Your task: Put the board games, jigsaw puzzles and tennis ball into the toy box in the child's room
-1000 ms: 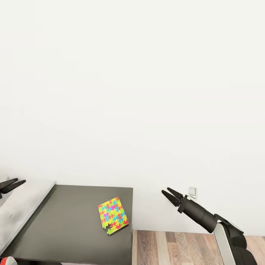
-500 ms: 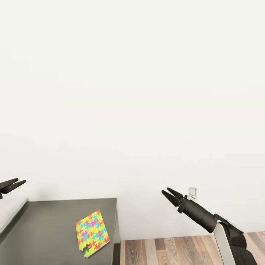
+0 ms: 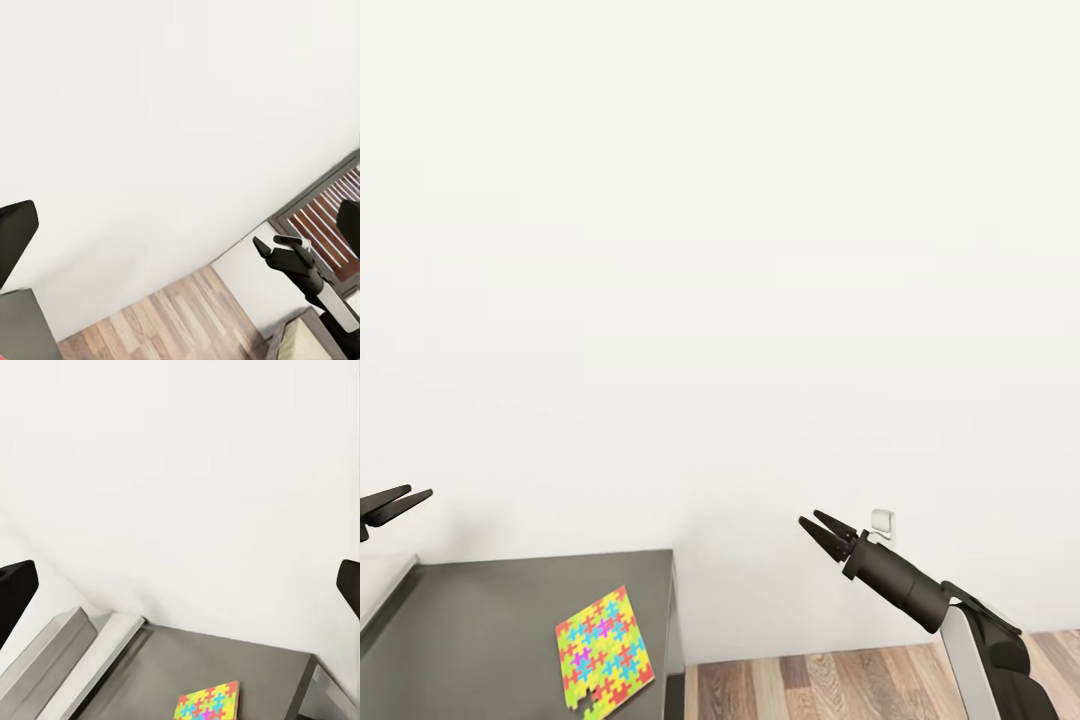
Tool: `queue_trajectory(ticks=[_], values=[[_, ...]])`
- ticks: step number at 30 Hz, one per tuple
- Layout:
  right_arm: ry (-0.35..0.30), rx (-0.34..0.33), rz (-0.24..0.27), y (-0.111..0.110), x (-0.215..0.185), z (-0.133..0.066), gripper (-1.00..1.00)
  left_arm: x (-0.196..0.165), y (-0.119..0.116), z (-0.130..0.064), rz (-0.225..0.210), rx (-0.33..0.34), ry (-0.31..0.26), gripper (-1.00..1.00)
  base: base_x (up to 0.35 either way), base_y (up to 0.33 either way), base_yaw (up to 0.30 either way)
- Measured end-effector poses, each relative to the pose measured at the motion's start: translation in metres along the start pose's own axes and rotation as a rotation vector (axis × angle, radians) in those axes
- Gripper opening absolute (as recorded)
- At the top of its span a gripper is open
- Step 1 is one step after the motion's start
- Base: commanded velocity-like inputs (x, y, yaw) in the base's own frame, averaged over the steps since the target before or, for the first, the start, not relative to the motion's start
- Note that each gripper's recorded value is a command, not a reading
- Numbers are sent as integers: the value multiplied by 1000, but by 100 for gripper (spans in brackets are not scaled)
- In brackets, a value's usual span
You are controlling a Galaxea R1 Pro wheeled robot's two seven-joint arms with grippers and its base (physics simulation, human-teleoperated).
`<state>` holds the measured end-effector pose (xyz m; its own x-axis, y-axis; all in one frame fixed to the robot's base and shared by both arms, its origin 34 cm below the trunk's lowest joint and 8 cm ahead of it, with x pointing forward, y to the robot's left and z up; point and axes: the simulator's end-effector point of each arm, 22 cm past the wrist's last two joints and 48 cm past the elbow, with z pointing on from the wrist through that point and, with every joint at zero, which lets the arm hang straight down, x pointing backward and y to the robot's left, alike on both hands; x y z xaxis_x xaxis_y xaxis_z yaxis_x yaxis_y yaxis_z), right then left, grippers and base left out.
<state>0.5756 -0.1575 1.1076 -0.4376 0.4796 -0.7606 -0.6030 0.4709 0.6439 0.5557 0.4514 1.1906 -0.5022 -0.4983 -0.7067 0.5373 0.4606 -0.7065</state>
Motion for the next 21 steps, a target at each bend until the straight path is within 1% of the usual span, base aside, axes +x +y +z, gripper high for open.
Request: queue_trajectory(ticks=[7, 21], values=[[3, 7, 2, -4, 1, -1, 100, 2, 3, 2, -6, -1, 4, 100, 40, 15, -74], [7, 7, 5, -4, 3, 0, 100, 3, 3, 2, -8, -1, 6, 100, 5, 2, -9]])
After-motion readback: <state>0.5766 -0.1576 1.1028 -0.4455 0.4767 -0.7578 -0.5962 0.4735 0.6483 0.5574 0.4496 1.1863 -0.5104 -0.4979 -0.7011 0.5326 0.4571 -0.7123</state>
